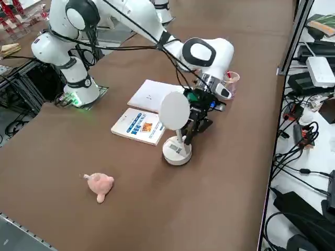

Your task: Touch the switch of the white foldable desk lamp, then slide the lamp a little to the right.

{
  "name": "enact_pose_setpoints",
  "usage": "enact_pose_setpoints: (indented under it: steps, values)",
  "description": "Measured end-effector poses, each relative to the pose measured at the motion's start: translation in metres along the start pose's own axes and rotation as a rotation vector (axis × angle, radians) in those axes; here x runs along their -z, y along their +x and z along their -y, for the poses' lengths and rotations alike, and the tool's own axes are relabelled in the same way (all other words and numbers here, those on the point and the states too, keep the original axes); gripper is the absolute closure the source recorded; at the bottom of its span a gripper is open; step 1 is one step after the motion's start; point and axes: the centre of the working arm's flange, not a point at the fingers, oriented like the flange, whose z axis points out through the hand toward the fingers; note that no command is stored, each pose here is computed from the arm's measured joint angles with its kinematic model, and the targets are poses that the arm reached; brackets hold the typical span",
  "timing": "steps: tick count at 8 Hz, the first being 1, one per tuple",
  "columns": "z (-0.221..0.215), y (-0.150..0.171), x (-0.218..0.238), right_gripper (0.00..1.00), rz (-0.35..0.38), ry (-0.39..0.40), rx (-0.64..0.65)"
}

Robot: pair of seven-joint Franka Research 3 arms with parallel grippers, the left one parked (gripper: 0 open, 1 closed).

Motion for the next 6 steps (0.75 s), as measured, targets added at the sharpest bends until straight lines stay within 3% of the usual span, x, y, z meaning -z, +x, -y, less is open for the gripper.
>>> enact_pose_setpoints:
  steps: [4, 6]
  values:
    - [-0.012, -0.051, -0.023, 0.85, -0.042, 0.146, -0.113]
    - [-0.012, -0.057, -0.024, 0.85, -0.039, 0.169, -0.147]
